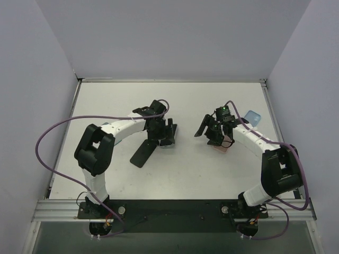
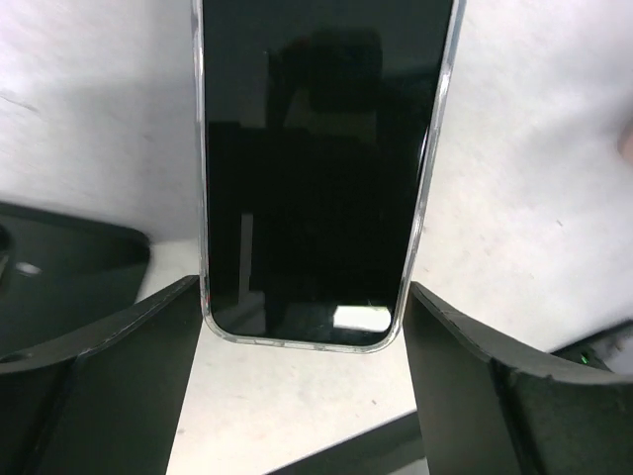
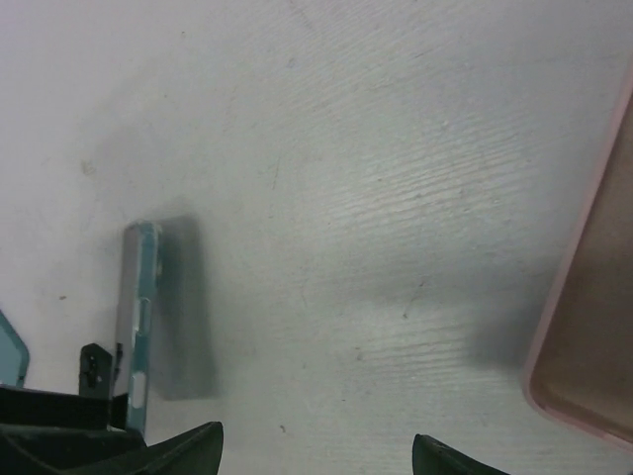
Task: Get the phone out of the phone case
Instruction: Pick up the phone at the center of the board.
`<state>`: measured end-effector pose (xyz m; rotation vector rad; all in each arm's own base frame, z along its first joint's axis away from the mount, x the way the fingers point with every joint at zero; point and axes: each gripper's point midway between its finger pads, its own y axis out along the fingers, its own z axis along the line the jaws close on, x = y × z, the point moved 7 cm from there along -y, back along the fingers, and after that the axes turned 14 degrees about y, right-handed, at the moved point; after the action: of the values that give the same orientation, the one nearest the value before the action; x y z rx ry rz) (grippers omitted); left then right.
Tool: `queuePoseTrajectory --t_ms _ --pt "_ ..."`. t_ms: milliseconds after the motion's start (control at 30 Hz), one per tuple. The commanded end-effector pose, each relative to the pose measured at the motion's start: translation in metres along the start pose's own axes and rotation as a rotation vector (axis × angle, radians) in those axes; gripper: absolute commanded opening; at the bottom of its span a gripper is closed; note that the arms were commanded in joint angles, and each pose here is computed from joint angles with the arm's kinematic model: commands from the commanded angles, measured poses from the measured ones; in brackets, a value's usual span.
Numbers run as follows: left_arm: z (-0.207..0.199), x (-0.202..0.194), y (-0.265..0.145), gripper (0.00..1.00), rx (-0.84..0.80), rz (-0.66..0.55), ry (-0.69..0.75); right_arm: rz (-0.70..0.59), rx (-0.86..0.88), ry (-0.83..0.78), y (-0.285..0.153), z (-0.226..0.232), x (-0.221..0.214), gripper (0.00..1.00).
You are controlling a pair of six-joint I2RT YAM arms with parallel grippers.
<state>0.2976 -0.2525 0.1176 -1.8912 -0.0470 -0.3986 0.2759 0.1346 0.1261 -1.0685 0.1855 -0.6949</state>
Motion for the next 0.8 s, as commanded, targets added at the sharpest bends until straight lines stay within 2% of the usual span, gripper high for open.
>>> queuePoseTrajectory --t_ms 0,267,433,600,767 --pt "-0.038 0.001 -0.034 0.43 -0.202 -0.105 0.007 0.075 0.158 0.096 -0.006 0.023 -0.007 0.69" --pt "-0.046 -0.020 -0.040 0.43 -0.277 -0.104 0.018 0.193 0.323 0.196 0.009 0.045 -0.027 0.69" --pt "-0.049 -0.025 -0.041 0.43 -0.288 -0.107 0.024 0.274 0.297 0.183 0.027 0.054 -0.057 0.65" --pt "-0.053 -0.029 -0.043 0.43 -0.304 -0.105 0.034 0.317 0.295 0.158 0.044 0.064 -0.074 0.51" --pt "-0.057 -0.032 -0.045 0.44 -0.312 -0.102 0.037 0.348 0.342 0.163 0.049 0.074 -0.077 0.22"
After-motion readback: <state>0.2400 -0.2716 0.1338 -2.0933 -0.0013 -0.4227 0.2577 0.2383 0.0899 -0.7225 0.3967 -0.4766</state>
